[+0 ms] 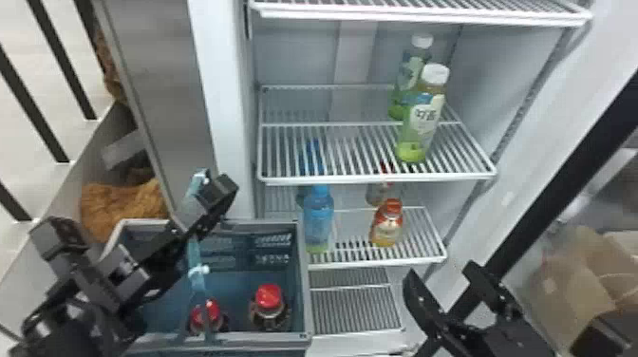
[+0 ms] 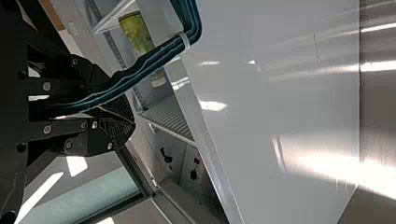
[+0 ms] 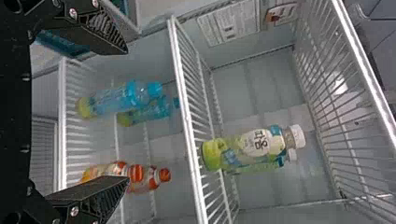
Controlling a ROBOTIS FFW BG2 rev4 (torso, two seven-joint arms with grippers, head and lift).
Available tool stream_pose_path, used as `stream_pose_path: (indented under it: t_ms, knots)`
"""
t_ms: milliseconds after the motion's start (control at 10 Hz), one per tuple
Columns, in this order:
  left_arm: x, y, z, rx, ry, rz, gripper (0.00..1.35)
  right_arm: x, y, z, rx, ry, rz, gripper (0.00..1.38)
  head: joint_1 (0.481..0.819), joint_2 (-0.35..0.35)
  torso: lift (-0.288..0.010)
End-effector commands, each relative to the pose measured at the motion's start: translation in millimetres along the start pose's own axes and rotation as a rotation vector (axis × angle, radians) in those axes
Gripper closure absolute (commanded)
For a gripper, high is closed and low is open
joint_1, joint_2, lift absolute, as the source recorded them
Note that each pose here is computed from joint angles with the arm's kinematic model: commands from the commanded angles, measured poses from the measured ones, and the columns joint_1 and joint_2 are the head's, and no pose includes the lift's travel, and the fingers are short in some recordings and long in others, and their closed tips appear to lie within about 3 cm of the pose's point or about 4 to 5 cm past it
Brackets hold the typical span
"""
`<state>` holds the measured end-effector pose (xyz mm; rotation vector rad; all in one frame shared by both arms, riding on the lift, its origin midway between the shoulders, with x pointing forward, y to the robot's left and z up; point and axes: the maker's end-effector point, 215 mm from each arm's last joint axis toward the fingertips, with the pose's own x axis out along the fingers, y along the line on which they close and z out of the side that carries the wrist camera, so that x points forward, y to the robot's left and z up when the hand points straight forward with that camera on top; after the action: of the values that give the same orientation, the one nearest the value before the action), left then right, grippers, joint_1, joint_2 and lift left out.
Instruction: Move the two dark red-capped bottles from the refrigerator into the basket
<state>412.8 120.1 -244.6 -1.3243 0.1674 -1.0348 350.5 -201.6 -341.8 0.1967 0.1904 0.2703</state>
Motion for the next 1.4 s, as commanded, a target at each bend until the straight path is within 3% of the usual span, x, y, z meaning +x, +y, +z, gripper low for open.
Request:
stream_pose_path:
  t_ms: [0,500,1300]
  knots:
    - [-1,1,0,-0.001,0.000,0.003,1.20,-15,-13,0,-0.041,0.012,-0.042,0.15,0.695,-0.119,-0.034]
    - [-3,2,0,-0.003,-0.006,0.007,1.20,-25,-26,-5,-0.054,0.002,-0.076,0.15,0.695,-0.169,-0.034]
    - [-2,1,1,-0.003,-0.011,0.002,1.20,-25,-27,-9,-0.032,0.005,-0.077,0.15,0.695,-0.169,-0.034]
